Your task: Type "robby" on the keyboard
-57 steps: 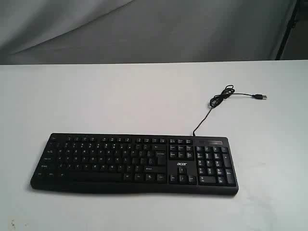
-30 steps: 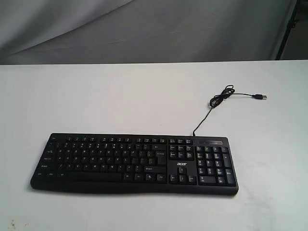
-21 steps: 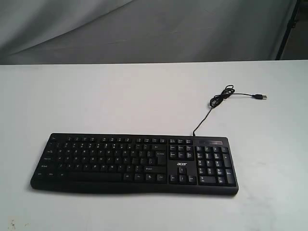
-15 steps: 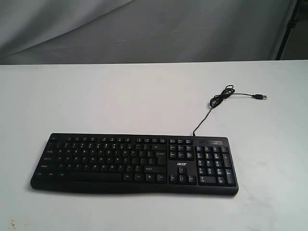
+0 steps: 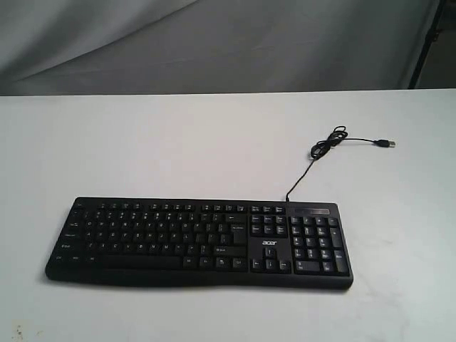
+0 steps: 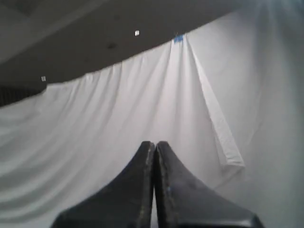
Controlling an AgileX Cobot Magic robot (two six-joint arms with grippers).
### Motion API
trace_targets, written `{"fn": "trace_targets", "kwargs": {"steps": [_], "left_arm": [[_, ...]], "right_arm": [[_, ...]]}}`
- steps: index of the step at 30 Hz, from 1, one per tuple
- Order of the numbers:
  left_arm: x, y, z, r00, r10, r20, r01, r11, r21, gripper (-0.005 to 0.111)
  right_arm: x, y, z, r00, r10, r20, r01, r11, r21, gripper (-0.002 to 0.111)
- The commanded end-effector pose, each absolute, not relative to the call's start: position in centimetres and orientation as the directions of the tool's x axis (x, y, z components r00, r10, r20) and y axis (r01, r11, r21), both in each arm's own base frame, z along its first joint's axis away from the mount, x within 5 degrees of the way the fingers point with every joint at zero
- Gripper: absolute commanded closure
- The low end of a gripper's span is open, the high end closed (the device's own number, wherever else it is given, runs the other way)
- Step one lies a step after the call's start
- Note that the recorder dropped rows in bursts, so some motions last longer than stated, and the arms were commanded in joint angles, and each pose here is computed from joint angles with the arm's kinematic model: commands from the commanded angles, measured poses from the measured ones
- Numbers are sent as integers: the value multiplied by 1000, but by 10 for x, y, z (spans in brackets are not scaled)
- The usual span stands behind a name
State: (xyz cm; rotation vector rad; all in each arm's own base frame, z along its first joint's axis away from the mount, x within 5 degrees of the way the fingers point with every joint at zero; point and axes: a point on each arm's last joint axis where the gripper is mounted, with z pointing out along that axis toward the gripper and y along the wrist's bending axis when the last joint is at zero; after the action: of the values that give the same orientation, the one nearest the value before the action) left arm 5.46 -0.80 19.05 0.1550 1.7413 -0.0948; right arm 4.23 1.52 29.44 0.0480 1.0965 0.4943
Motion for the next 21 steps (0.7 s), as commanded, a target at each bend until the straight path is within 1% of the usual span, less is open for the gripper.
{"fn": "trace_targets", "kwargs": {"steps": [1,2,5,8,10,12,14,16,19,21], "left_arm": [[55,-8,190,-165,53,-985,163,986,26,107],[55,-8,190,-165,53,-985,163,986,26,107],[55,-8,190,-165,53,-985,163,986,26,107],[55,-8,190,-165,53,-985,163,986,26,107],[55,-8,190,-165,53,-985,163,986,26,107],[55,-8,190,-165,53,-985,163,986,26,107],[55,-8,190,-165,53,-985,163,986,26,107],[55,-8,190,-165,53,-985,163,986,26,107],[55,-8,190,-165,53,-985,163,986,26,107],[55,-8,190,-165,53,-985,163,986,26,107]], "right_arm": [[80,31,322,171,231,-958,-380,912,152,108],[100,38,331,80,211,-974,-427,890,157,108],[136,49,340,-42,91,-995,-486,868,100,108],[172,57,344,-152,-2,-988,-537,840,81,108],[196,62,345,-202,-55,-978,-572,817,72,108],[211,67,349,-210,-94,-973,-613,788,57,108],[224,74,359,-175,-120,-977,-640,768,20,108],[231,81,371,-88,-182,-979,-656,750,-81,108],[230,93,397,137,-330,-934,-629,700,-340,108],[225,99,413,284,-441,-852,-544,658,-521,108]]}}
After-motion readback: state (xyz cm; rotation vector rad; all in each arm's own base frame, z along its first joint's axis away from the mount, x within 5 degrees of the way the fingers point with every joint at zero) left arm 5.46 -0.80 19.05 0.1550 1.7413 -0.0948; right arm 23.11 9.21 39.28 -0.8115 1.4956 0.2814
